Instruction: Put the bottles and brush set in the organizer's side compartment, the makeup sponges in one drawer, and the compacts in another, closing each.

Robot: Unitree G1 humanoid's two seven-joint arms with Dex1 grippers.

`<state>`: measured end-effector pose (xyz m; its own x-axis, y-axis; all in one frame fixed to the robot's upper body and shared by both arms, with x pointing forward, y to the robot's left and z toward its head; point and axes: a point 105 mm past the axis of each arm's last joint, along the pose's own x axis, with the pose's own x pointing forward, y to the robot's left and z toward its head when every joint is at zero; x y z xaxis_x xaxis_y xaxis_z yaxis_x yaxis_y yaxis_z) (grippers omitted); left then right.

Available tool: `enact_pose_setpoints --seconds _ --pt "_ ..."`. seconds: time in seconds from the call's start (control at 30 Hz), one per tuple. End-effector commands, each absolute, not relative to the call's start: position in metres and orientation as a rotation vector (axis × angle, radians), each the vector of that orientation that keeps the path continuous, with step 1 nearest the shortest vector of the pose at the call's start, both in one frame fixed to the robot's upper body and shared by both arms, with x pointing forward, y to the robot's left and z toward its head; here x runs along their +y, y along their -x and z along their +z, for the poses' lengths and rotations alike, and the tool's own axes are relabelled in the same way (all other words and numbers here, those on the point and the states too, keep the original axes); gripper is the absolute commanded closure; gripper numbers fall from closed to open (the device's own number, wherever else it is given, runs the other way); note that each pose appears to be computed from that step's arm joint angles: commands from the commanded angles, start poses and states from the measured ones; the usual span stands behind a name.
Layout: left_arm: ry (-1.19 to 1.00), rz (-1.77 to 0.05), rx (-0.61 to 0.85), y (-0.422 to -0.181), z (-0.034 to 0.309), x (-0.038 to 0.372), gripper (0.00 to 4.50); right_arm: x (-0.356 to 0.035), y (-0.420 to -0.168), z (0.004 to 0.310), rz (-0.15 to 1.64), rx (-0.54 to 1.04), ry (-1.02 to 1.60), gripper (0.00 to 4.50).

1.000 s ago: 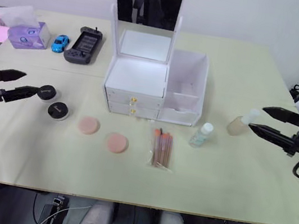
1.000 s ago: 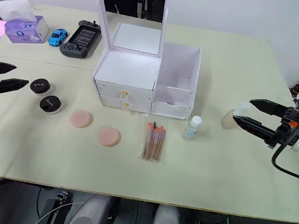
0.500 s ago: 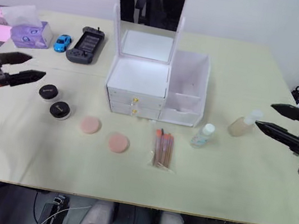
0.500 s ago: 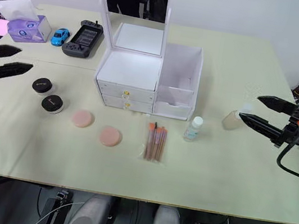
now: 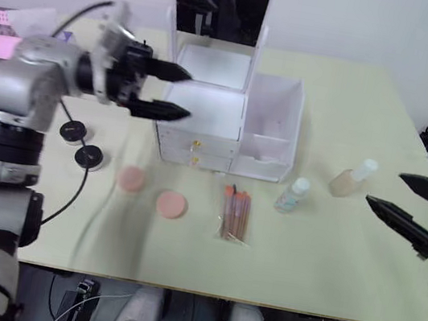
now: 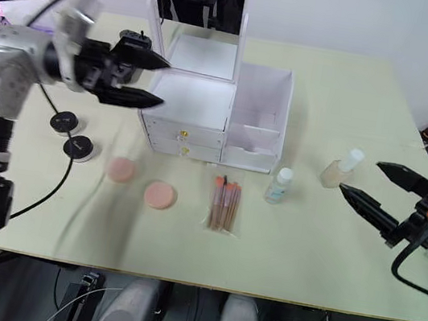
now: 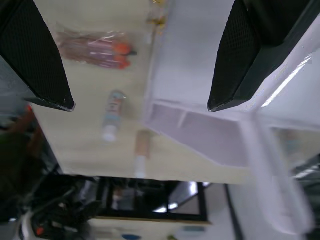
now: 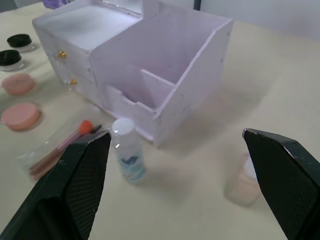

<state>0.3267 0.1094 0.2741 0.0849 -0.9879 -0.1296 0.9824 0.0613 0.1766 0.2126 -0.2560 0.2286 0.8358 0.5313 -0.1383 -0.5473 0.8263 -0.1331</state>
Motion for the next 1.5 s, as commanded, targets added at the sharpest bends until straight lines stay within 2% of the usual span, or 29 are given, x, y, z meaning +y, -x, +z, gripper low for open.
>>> enact_pose_setpoints --seconds 0.03,0.13,0.27,0.43,0.67,1.0,1.1,1.13,1.27,1.5 --pt "-0.275 -1.574 -0.072 -0.313 0.291 0.08 0.04 -0.246 -0.198 0.233 0.522 0.074 0.202 0.03" --pt "-0.316 -1.634 -0.045 -0.307 0.283 0.062 0.04 -0.249 -0.189 0.228 0.439 0.081 0.186 0.03" --pt "-0.317 -1.608 -0.074 -0.318 0.283 0.058 0.04 -0.26 -0.192 0.228 0.362 0.085 0.186 0.03" --pt "-0.271 -1.629 -0.14 -0.312 0.292 0.047 0.04 -0.271 -0.226 0.227 0.273 0.058 0.115 0.03" --pt "-0.24 -1.572 -0.147 -0.302 0.287 0.042 0.04 -0.281 -0.267 0.2 0.217 0.104 0.091 0.03" --pt "-0.27 -1.474 -0.128 -0.302 0.281 0.047 0.04 -0.298 -0.296 0.18 0.168 0.116 0.051 0.03" --pt "-0.272 -1.454 -0.123 -0.303 0.28 0.049 0.0 -0.298 -0.302 0.177 0.18 0.111 0.051 0.83" --pt "-0.267 -1.45 -0.128 -0.303 0.281 0.049 0.0 -0.295 -0.304 0.177 0.196 0.113 0.063 1.29" --pt "-0.19 -1.472 -0.151 -0.295 0.288 0.05 0.0 -0.292 -0.309 0.176 0.216 0.112 0.116 1.29" --pt "-0.187 -1.461 -0.135 -0.295 0.286 0.051 0.0 -0.292 -0.314 0.173 0.222 0.121 0.176 1.29"
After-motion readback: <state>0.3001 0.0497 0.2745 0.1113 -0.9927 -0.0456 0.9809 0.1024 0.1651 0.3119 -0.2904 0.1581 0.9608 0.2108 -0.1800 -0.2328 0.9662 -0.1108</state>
